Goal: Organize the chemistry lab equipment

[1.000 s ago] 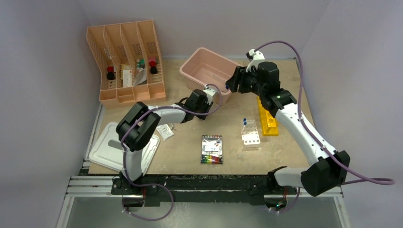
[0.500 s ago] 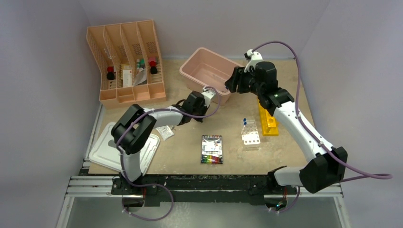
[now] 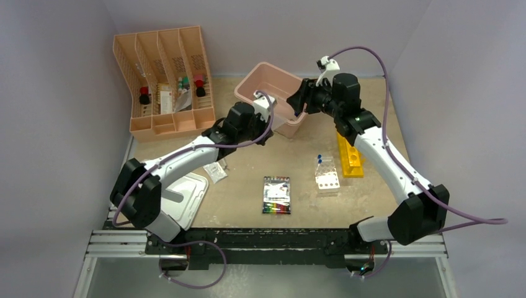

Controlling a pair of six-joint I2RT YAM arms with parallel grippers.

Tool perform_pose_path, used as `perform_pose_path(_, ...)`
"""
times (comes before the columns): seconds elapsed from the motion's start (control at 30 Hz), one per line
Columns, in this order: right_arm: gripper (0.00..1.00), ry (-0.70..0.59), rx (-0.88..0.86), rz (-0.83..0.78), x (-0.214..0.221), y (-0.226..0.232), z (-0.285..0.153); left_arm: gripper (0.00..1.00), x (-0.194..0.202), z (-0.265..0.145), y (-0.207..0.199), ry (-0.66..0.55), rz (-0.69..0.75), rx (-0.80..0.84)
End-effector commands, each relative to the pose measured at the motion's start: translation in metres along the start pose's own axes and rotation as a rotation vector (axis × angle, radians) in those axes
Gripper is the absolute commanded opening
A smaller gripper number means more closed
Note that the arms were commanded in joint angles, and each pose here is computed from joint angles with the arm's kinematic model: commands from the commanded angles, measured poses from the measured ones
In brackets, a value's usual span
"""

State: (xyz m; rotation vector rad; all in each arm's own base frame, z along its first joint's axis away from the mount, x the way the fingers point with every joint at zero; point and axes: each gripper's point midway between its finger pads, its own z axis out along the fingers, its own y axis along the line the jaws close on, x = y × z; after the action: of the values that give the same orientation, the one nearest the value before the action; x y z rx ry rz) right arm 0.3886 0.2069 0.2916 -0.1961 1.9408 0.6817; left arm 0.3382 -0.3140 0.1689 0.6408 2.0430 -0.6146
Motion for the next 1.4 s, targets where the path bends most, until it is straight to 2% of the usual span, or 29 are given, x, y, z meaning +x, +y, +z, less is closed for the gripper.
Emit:
perform_pose_path(0.0,0.64,-0.183,-0.072,-0.021,-0.062,0.029,-0.022,0.0,-0.076,-0.014,-0.01,-0.168,-0.069,-0.004)
perform_pose_path(0.07,0.66,-0.209,-0.091,-0.022,-0.07,0.034,-0.024,0.0,-0.093,-0.013,-0.007,-0.189,-0.106,-0.03)
perform_pose_path(0.2,0.67,-0.183,-0.107,0.04,-0.068,0.037,-0.019,0.0,-0.129,-0.008,-0.005,-0.258,-0.209,0.001)
perform_pose_path(0.37,0.67,-0.221,0.014,0.161,-0.068,0.016,-0.018,0.0,-0.147,0.016,0.006,-0.254,-0.284,0.02)
perform_pose_path(0.57,0.66,-0.292,0.273,0.28,-0.057,-0.029,-0.047,0.0,-0.134,0.074,0.014,-0.169,-0.267,0.021)
perform_pose_path(0.7,0.65,-0.331,0.365,0.302,-0.052,-0.043,-0.072,0.0,-0.122,0.113,0.021,-0.122,-0.271,0.019)
perform_pose_path(0.87,0.64,-0.343,0.407,0.306,-0.047,-0.049,-0.089,0.0,-0.098,0.151,0.026,-0.093,-0.299,0.011)
perform_pose_path(1.07,0.64,-0.291,0.353,0.374,-0.032,-0.04,-0.079,0.0,-0.075,0.181,0.021,-0.055,-0.278,0.018)
perform_pose_path(1.23,0.64,-0.27,0.366,0.369,-0.028,-0.043,-0.076,0.0,-0.068,0.2,0.011,-0.036,-0.23,0.01)
perform_pose_path(1.37,0.64,-0.268,0.366,0.36,-0.03,-0.042,-0.076,0.06,-0.062,0.202,0.024,-0.026,-0.199,-0.063)
